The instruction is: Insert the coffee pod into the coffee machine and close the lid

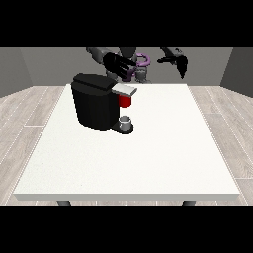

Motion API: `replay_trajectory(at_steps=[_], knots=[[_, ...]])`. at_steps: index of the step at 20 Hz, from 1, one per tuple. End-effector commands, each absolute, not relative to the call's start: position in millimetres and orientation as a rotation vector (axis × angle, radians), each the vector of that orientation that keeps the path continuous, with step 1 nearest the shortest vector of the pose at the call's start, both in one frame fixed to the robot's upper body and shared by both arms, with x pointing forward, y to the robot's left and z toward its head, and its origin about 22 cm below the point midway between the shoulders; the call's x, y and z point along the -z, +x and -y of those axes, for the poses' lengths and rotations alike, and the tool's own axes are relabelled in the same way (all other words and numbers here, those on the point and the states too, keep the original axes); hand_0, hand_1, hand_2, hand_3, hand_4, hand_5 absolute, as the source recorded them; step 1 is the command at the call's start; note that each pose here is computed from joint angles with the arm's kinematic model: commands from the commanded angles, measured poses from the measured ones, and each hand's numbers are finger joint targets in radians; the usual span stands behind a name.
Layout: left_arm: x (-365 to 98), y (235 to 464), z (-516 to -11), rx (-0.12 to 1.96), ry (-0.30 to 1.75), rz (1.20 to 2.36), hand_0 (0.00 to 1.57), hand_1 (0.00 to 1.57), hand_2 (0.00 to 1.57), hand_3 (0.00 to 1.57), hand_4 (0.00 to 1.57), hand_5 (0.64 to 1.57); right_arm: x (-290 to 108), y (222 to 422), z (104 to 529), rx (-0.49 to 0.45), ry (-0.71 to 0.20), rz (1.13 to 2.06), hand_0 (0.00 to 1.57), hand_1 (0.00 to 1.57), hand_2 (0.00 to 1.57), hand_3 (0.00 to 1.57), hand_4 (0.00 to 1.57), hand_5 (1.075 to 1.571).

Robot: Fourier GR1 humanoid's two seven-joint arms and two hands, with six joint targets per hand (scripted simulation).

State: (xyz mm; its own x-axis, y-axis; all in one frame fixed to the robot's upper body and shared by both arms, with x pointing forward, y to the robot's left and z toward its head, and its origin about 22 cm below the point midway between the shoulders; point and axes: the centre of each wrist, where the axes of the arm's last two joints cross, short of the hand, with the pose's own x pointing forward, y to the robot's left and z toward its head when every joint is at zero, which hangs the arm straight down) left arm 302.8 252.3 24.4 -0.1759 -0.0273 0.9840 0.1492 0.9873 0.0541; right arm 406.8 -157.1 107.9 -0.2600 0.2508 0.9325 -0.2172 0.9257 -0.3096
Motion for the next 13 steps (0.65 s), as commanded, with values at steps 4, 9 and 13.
replay_trajectory(at_steps=[4,9,13], knots=[[-13.2,295.1,-238.6,0.124,-0.109,1.768,0.0,0.0,0.0,0.0,0.19,1.571,-92.9,392.2,132.0,-0.466,0.141,1.83,0.0,0.0,0.0,0.0,0.13,1.571],[19.5,280.3,-266.8,0.11,-0.107,1.705,0.0,0.0,0.0,0.0,0.19,1.571,-60.2,358.5,119.0,-0.394,0.279,1.775,0.0,0.0,0.0,0.0,0.27,1.571],[30.4,271.0,-256.7,0.048,-0.021,1.615,0.0,0.0,0.0,0.0,0.19,1.571,-12.7,321.2,134.4,-0.283,0.301,1.679,0.0,0.0,0.0,0.0,0.16,1.571]])
